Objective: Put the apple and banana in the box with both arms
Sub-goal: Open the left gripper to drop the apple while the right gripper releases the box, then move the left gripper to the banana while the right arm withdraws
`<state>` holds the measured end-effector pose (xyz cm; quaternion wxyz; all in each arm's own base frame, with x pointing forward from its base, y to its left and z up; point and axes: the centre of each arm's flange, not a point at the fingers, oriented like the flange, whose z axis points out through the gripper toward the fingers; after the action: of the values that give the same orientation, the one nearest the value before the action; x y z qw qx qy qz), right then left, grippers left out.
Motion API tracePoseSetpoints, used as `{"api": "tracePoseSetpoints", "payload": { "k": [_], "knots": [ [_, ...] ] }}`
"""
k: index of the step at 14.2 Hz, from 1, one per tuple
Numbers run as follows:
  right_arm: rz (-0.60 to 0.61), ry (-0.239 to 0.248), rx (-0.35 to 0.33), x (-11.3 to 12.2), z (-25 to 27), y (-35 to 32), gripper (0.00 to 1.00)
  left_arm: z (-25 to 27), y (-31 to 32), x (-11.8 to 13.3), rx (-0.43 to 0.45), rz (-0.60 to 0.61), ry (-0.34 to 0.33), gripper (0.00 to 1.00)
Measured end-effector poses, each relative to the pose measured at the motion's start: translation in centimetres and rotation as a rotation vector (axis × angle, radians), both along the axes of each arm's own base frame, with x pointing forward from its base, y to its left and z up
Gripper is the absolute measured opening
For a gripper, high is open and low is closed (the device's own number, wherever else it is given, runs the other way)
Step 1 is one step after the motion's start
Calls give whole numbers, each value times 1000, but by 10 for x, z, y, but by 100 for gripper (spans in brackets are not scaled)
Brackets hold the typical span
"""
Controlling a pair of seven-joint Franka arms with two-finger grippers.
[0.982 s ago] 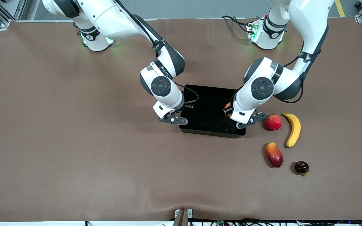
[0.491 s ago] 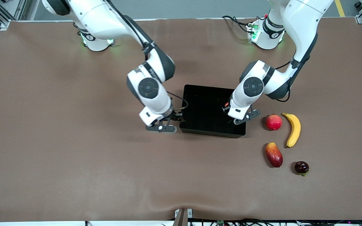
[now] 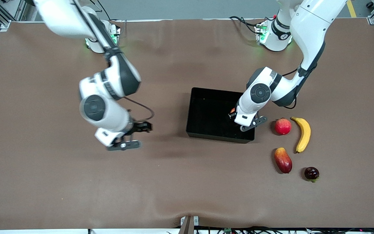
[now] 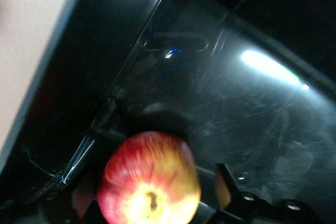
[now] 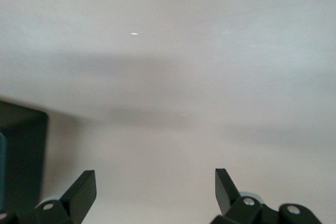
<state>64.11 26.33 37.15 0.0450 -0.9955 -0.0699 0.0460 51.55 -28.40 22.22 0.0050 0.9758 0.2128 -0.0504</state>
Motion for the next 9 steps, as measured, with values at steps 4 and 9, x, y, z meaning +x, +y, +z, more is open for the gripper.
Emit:
{"api": "tracePoseSetpoints", "payload": {
  "k": [4,9],
  "knots": [
    [19,39,7,8,51,-101,100,97,3,33,64,25,-33,100],
    [-54,23,15,-11,131,-173,100,186,77,77,119,-50,-4,100]
  ]
}}
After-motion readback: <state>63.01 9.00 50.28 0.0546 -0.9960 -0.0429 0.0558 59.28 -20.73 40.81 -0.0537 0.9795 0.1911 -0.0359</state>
